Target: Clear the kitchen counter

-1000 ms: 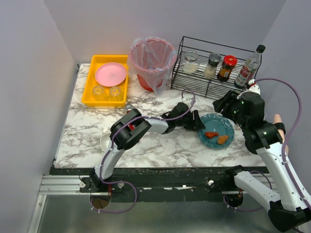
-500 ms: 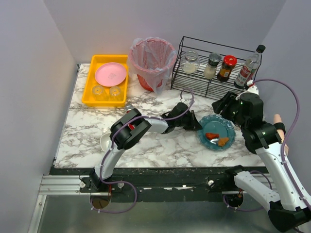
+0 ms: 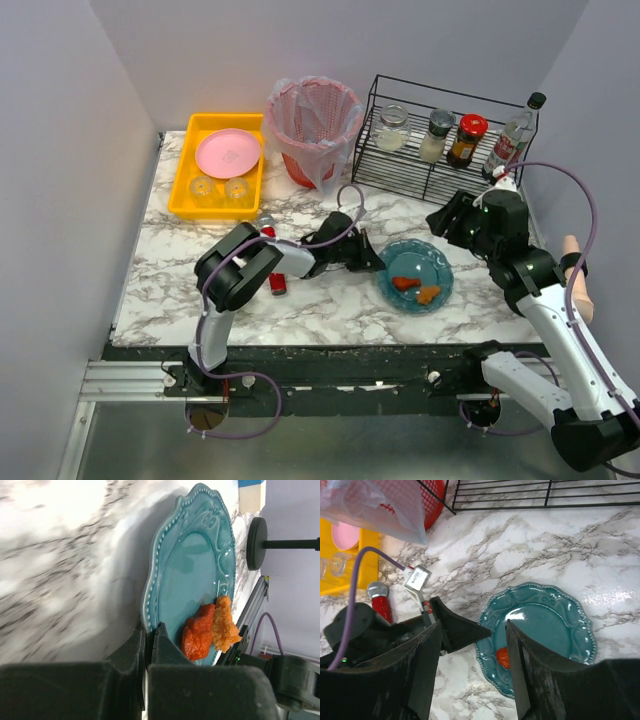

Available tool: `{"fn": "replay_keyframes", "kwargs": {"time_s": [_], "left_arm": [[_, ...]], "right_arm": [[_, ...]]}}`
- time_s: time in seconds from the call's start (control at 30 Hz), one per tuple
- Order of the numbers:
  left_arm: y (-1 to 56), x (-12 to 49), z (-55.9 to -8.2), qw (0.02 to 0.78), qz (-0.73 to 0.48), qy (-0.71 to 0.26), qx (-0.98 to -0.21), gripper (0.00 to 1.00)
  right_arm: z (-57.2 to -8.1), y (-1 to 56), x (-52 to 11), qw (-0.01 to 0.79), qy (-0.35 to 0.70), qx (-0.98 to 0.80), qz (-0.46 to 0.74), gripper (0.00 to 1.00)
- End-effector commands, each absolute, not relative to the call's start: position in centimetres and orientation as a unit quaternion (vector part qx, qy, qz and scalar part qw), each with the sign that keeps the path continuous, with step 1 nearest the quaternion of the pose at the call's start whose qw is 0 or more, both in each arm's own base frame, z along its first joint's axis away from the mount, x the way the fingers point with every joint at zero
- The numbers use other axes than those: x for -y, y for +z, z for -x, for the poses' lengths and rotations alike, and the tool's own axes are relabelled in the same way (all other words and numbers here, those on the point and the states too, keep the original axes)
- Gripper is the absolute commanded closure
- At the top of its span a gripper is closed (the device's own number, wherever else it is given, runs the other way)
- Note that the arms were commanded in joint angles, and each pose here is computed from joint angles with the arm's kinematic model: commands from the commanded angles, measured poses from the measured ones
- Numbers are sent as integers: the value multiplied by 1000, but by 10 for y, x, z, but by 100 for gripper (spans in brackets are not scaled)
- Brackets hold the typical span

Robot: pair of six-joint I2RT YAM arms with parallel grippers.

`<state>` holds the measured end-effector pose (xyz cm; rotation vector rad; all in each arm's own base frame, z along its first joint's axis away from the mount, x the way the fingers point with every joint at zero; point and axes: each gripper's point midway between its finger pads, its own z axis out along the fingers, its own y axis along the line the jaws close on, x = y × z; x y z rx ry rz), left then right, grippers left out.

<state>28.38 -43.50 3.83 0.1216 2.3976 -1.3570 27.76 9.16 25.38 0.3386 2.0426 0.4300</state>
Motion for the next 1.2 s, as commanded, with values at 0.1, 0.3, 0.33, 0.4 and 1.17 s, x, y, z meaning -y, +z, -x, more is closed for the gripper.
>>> {"fn": "replay_keyframes", "kwargs": {"time_s": [0.1, 0.3, 0.33, 0.4, 1.17], "left_arm": [[31, 359, -285, 208, -52, -436, -874, 100], [47, 324, -281, 217, -50, -438, -871, 100], [49, 320, -280, 219, -49, -438, -871, 100], [55, 312, -282, 224, -45, -442, -867, 100], [130, 307, -293, 245, -29, -541, -804, 100]], "right_arm": [[-290, 233, -109, 466, 200, -856, -99, 37], [-296, 209, -123, 429, 218, -874, -70, 28], [-298, 203, -123, 422, 219, -877, -68, 26], [-300, 189, -124, 409, 222, -883, -68, 25], [-301, 96, -135, 327, 326, -883, -88, 20]]}}
